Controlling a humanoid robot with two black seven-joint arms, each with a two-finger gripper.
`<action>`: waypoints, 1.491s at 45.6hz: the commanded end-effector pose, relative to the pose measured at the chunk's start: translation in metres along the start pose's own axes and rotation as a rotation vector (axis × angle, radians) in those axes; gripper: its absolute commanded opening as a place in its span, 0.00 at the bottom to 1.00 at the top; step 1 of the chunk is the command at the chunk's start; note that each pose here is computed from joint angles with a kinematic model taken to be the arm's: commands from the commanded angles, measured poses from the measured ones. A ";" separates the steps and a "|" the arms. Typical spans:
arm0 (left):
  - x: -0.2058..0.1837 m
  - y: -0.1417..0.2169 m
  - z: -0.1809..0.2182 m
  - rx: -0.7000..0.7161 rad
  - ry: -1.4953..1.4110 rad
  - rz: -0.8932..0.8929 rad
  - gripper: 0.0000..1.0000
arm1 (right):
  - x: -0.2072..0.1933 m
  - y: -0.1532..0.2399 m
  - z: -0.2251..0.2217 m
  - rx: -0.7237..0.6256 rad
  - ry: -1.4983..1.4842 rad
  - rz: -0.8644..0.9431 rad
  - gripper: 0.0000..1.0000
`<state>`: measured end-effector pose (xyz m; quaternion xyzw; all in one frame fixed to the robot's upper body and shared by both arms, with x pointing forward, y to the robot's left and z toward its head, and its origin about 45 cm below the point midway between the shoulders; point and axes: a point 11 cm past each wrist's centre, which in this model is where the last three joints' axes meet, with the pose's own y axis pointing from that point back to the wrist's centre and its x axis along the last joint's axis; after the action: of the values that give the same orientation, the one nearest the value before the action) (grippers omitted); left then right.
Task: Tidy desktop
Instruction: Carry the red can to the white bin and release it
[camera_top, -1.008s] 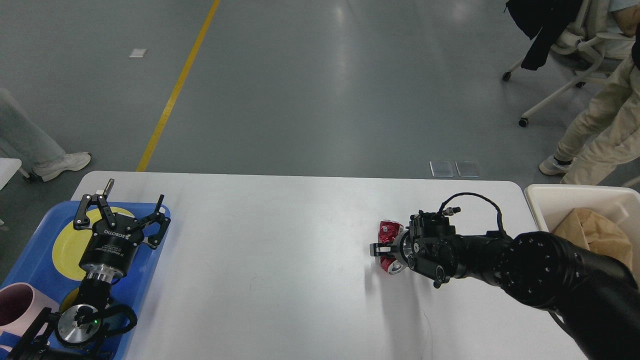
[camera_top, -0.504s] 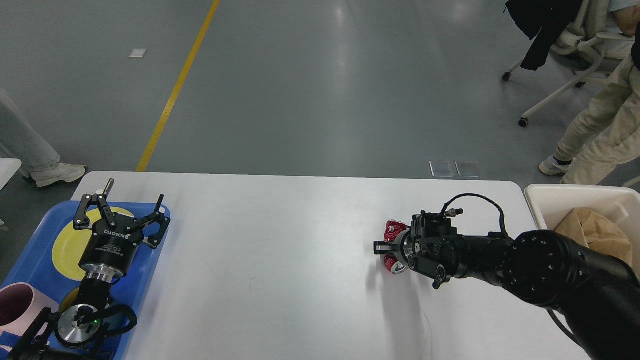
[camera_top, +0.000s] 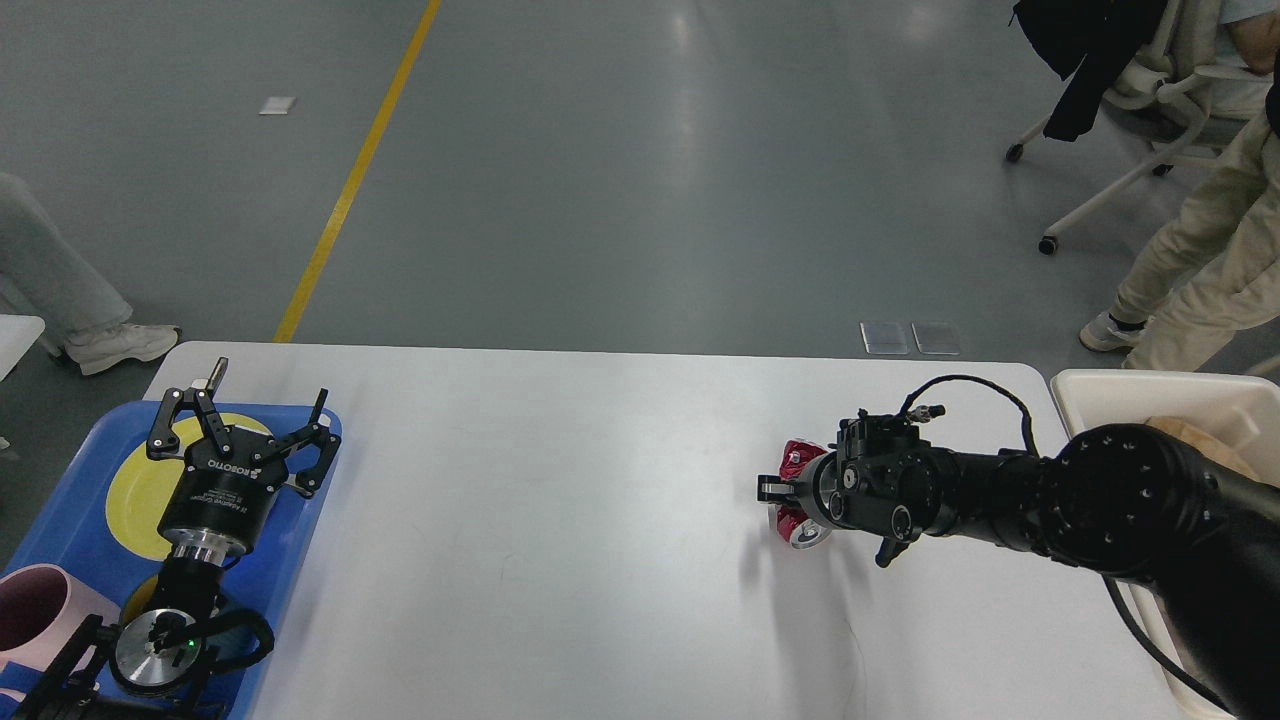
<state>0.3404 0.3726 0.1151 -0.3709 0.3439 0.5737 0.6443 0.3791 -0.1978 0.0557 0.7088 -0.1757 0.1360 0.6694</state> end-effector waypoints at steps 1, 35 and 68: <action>0.000 0.000 0.000 0.001 -0.001 0.001 0.97 | 0.011 0.015 0.006 0.002 -0.016 -0.022 0.00; 0.000 0.000 0.000 -0.001 0.000 0.001 0.97 | 0.074 0.257 0.066 -0.120 -0.065 -0.279 0.00; 0.000 0.000 0.000 -0.001 0.000 0.001 0.97 | 0.046 0.268 0.316 -0.340 -0.455 -0.034 0.00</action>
<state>0.3404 0.3727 0.1149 -0.3710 0.3439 0.5742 0.6437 0.3024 -0.4590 0.3109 0.6428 -0.2900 -0.0575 0.7067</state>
